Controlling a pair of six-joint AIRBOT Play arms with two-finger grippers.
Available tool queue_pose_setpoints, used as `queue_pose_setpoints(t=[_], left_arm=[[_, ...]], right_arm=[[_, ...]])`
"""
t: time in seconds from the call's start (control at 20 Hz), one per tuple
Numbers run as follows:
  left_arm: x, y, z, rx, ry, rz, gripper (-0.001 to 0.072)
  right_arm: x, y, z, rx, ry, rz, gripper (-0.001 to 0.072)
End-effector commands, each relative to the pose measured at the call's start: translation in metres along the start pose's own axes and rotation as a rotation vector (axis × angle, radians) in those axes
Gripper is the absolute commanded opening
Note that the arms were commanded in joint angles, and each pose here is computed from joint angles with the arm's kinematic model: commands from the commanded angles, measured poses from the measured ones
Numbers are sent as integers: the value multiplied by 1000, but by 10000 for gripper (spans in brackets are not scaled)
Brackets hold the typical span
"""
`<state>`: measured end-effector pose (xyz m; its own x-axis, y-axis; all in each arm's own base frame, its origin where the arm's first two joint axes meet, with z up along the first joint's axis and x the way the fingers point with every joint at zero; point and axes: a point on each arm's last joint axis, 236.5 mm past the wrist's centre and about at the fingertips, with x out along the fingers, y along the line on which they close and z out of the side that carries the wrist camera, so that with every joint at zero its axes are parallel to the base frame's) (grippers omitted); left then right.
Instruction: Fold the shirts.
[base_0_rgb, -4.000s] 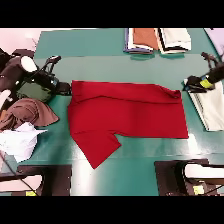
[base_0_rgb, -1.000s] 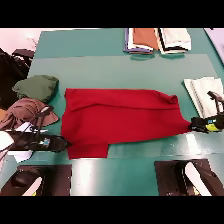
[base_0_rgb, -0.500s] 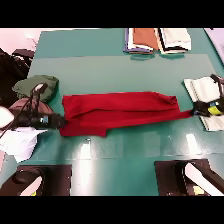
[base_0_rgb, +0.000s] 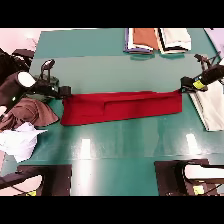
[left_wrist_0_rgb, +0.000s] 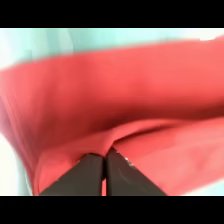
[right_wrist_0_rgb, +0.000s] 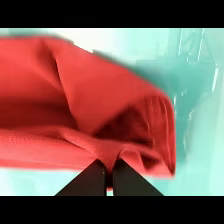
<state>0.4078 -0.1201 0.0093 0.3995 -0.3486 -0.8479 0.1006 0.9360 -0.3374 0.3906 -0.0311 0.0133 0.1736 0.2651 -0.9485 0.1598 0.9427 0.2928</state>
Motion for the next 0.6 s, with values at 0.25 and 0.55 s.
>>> queue_pose_setpoints(t=[0.25,0.55], left_arm=[[-2,-11,37,-3,-25,-29,603],[-13,-23,24,6,60,-59,233]], right_arm=[[-8,20,50,-58,-75,214,412],[10,-39,-8,69,78,279,615]])
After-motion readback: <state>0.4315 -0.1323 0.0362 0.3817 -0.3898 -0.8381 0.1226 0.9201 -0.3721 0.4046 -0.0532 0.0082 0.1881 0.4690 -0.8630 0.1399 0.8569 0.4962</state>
